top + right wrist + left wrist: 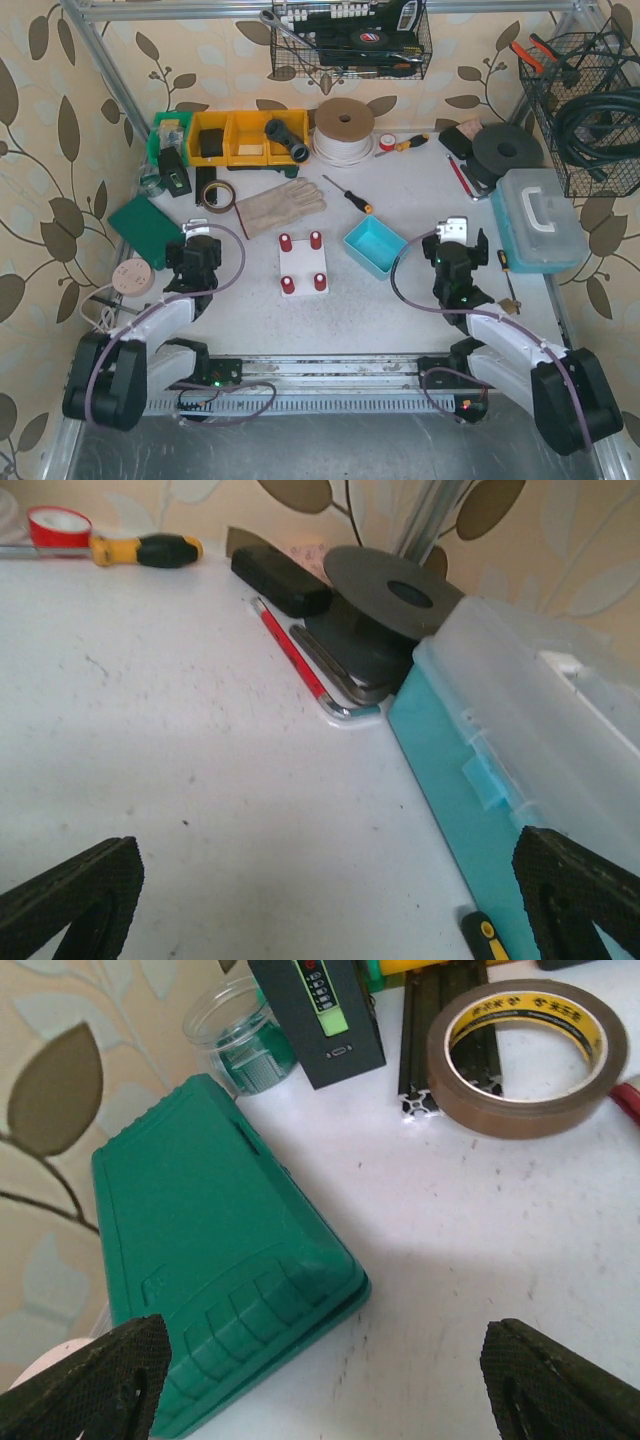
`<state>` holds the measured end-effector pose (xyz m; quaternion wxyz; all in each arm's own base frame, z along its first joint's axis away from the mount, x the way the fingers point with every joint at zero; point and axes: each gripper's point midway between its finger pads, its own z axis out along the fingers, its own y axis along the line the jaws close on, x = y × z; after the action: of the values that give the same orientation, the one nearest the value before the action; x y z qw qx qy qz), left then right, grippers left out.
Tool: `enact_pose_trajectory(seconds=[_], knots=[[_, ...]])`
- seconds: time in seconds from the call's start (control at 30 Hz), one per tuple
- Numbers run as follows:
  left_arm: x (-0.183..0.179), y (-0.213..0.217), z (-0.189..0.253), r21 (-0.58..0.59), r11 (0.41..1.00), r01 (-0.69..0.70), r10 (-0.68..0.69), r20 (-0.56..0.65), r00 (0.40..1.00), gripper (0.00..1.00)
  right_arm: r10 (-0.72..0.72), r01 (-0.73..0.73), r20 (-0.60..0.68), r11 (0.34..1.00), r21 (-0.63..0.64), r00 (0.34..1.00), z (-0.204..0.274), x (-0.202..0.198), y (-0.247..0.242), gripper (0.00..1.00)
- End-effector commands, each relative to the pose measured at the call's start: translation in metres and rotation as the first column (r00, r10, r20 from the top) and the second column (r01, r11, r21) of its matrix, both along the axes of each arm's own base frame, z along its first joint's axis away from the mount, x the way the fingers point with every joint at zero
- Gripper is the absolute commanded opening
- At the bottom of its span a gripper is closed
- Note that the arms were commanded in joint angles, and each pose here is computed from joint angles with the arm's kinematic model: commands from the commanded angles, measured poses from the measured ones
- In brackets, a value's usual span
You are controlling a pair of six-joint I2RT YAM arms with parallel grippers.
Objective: Install the large spring
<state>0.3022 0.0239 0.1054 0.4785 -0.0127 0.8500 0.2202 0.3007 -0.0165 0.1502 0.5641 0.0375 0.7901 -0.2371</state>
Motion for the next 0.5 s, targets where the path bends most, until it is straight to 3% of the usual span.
enact_pose_trajectory(seconds=[0.0, 0.23, 0.37, 0.47], knots=[[0.034, 0.013, 0.039, -0.041, 0.998, -0.05, 0.059, 0.257, 0.965, 0.87, 0.047, -0.051, 0.1, 0.998, 0.045, 0.994, -0.003, 0.008, -0.004, 1.0], [0.048, 0.022, 0.001, -0.141, 0.989, -0.046, 0.079, 0.236, 0.969, 0.88, 0.069, -0.073, 0.133, 0.997, 0.023, 0.989, -0.005, 0.032, -0.005, 1.0], [0.071, -0.004, -0.023, -0.123, 0.986, 0.111, -0.091, 0.162, 0.983, 0.88, 0.152, -0.157, 0.128, 0.987, 0.028, 0.98, -0.027, 0.057, 0.006, 1.0], [0.069, -0.002, -0.027, -0.141, 0.986, 0.086, -0.069, 0.122, 0.99, 0.89, 0.18, -0.184, 0.092, 0.982, 0.036, 0.979, -0.04, 0.064, 0.009, 1.0]])
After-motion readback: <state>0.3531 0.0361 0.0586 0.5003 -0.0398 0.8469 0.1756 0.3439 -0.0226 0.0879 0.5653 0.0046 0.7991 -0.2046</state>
